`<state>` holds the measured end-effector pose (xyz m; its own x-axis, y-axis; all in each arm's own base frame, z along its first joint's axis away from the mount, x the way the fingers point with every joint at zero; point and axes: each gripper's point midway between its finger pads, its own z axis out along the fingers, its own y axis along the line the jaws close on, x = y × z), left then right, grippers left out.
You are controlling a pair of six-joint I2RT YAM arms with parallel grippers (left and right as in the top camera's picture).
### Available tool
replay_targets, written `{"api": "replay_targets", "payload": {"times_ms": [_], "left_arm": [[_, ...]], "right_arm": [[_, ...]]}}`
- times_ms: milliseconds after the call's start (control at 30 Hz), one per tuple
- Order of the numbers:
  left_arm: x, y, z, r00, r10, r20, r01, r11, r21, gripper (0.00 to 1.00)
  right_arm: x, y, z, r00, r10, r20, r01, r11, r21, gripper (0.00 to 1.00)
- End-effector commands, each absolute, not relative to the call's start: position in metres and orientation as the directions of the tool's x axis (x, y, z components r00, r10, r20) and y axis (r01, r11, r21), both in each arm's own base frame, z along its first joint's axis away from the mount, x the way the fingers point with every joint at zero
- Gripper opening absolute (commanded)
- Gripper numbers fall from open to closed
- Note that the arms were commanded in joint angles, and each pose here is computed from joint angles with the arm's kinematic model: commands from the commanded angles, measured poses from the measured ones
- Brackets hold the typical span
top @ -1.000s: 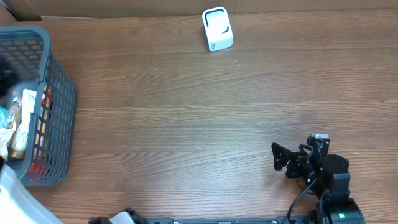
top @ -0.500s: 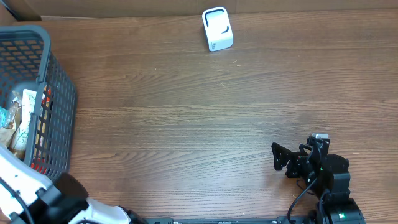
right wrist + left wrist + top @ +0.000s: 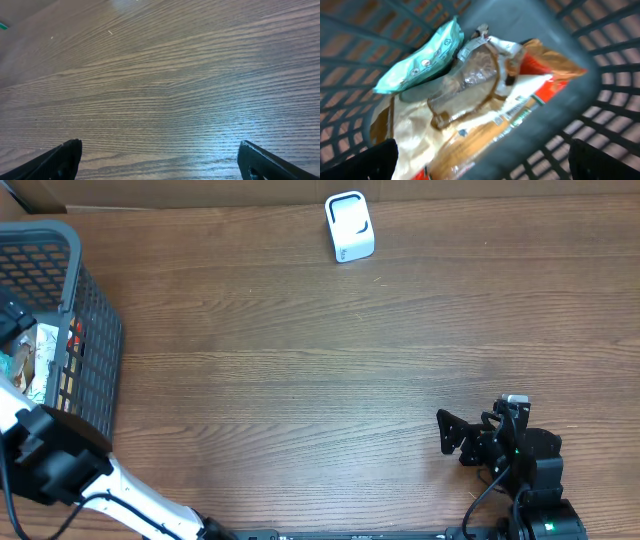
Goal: Scan the item barcode
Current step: 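Reach into the basket and grasp the brown-and-white snack bag with left gripper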
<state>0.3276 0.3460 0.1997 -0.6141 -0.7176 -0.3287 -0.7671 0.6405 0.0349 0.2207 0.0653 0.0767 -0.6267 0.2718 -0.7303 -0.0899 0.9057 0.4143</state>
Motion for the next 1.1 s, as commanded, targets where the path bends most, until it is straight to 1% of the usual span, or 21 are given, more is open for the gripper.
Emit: {"api": "replay_targets", "payload": {"times_ms": [0, 233, 533, 600, 700, 800, 967, 1067], "left_arm": [[0.328, 0.357, 0.174, -0.668, -0.688, -0.283, -0.723, 0.69, 0.028, 1.0], [0.331, 0.363, 0.134, -0.703, -0.68, -0.209, -0.701, 0.712, 0.04, 1.0], [0.339, 0.365, 0.121, -0.729, -0.653, -0.205, -0.671, 0.741, 0.025, 1.0], [0.338, 0.365, 0.12, -0.738, -0.645, -0.201, -0.662, 0.749, 0.027, 0.98], [0.335, 0.368, 0.12, -0.737, -0.646, -0.201, -0.663, 0.748, 0.028, 0.97], [0.335, 0.366, 0.119, -0.738, -0.644, -0.2, -0.657, 0.754, -0.002, 0.97], [0.349, 0.352, 0.122, -0.803, -0.551, -0.227, -0.539, 0.834, -0.115, 0.96], [0.352, 0.348, 0.122, -0.81, -0.535, -0.24, -0.512, 0.845, -0.154, 0.97]], "right_arm": [[0.221, 0.065, 0.077, -0.62, 0.27, -0.736, -0.094, 0.907, 0.411, 1.0], [0.221, 0.065, 0.078, -0.62, 0.27, -0.737, -0.094, 0.906, 0.412, 1.0], [0.221, 0.066, 0.078, -0.62, 0.27, -0.737, -0.094, 0.906, 0.412, 1.0], [0.221, 0.066, 0.078, -0.62, 0.27, -0.737, -0.094, 0.906, 0.412, 1.0], [0.221, 0.065, 0.078, -0.62, 0.27, -0.737, -0.094, 0.907, 0.411, 1.0], [0.221, 0.065, 0.078, -0.62, 0.27, -0.737, -0.094, 0.907, 0.411, 1.0], [0.221, 0.065, 0.078, -0.62, 0.27, -0.737, -0.094, 0.907, 0.411, 1.0], [0.221, 0.065, 0.078, -0.62, 0.27, -0.737, -0.094, 0.907, 0.411, 1.0]]}}
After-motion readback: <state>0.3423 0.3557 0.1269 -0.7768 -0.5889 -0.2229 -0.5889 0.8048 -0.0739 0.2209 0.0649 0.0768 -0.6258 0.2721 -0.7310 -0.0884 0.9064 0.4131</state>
